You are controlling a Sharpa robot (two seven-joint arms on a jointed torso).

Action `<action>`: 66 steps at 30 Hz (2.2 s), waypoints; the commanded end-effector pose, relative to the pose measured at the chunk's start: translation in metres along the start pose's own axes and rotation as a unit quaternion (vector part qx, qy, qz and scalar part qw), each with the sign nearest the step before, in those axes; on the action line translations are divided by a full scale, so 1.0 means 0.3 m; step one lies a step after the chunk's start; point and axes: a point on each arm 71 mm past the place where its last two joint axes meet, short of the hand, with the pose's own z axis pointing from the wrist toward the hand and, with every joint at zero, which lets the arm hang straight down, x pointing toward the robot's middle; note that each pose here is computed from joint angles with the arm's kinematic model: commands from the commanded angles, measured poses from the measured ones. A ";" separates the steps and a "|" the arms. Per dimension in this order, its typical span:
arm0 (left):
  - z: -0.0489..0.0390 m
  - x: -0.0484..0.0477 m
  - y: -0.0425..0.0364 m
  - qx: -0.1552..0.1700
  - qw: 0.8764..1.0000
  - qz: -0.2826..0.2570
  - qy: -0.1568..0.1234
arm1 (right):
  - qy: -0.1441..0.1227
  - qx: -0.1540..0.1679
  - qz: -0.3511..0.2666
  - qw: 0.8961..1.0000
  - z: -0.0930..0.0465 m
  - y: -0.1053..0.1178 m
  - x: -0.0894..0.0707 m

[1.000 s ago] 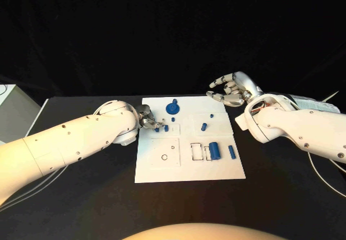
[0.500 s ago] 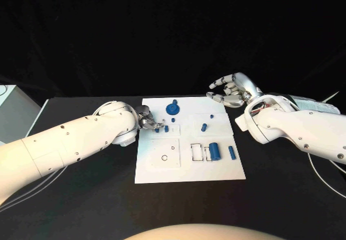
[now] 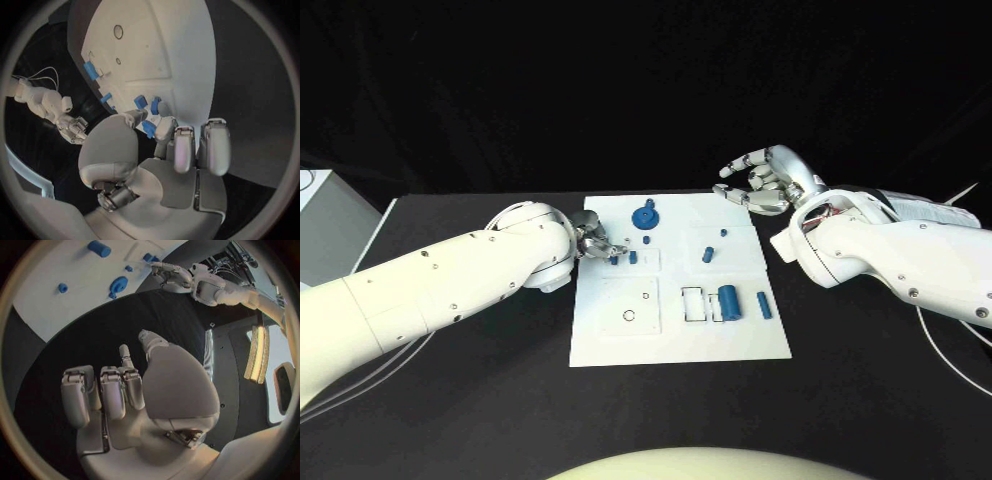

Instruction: Assemble the parts on the task board

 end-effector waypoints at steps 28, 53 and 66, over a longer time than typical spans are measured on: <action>-0.001 0.002 -0.002 0.005 1.000 -0.001 0.007 | 0.001 -0.008 -0.004 1.000 -0.002 0.002 -0.001; -0.001 0.000 -0.003 0.005 1.000 -0.007 0.004 | 0.002 -0.007 -0.005 1.000 -0.002 0.002 -0.001; 0.005 0.010 0.008 0.002 0.997 -0.066 0.038 | 0.002 -0.007 -0.005 1.000 -0.002 0.001 -0.001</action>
